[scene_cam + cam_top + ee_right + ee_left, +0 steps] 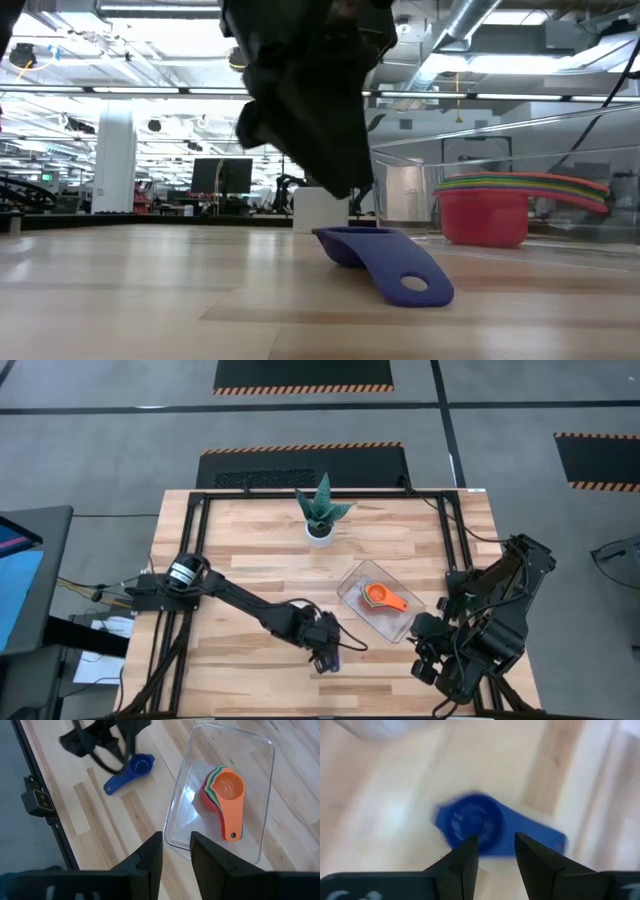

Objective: Nest measuring cups in basket
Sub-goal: Stack the violet measuring cup on top of the orange measuring cup

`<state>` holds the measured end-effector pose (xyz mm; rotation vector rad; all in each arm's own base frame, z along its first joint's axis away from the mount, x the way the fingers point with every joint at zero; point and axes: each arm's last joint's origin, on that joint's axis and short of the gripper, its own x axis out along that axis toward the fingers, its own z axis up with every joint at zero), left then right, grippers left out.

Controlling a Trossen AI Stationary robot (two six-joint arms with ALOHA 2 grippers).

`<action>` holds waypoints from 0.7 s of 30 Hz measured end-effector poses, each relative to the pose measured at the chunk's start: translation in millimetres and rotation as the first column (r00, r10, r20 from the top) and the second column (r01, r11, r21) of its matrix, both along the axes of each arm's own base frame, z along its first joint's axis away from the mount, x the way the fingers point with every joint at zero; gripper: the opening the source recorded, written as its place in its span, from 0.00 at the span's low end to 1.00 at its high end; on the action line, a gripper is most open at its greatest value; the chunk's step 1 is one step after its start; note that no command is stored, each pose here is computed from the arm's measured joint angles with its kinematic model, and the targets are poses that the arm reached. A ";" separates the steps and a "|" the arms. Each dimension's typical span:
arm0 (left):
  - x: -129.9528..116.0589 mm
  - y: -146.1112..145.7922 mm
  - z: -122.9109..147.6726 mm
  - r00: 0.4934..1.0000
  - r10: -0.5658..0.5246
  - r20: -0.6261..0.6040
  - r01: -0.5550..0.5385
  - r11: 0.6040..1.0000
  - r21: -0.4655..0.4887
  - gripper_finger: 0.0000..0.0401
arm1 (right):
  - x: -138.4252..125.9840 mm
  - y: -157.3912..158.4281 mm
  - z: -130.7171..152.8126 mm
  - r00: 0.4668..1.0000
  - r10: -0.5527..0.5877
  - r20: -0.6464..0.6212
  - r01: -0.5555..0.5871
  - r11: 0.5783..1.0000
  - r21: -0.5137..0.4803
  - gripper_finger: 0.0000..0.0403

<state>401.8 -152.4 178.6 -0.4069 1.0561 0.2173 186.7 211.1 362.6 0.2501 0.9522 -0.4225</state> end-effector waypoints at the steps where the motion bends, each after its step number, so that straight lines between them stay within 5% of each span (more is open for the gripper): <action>1: 0.5 2.6 1.4 1.000 0.010 0.011 -0.010 1.000 0.026 0.29 | 0.0 0.1 0.0 1.000 -0.001 0.001 0.001 1.000 0.001 0.30; 5: 2.4 9.5 2.0 0.999 -0.022 0.023 0.019 0.993 0.116 0.29 | 0.3 0.5 0.1 1.000 -0.001 0.004 0.001 1.000 0.006 0.30; 13: 6.2 6.5 0.6 0.965 -0.261 0.022 0.249 0.938 0.240 0.28 | 0.3 0.5 0.1 1.000 -0.001 0.004 0.001 1.000 0.006 0.30; 21: 8.4 4.5 1.9 0.917 -0.398 0.020 0.375 0.879 0.294 0.02 | 0.4 0.5 0.1 1.000 0.000 0.004 0.000 1.000 0.005 0.30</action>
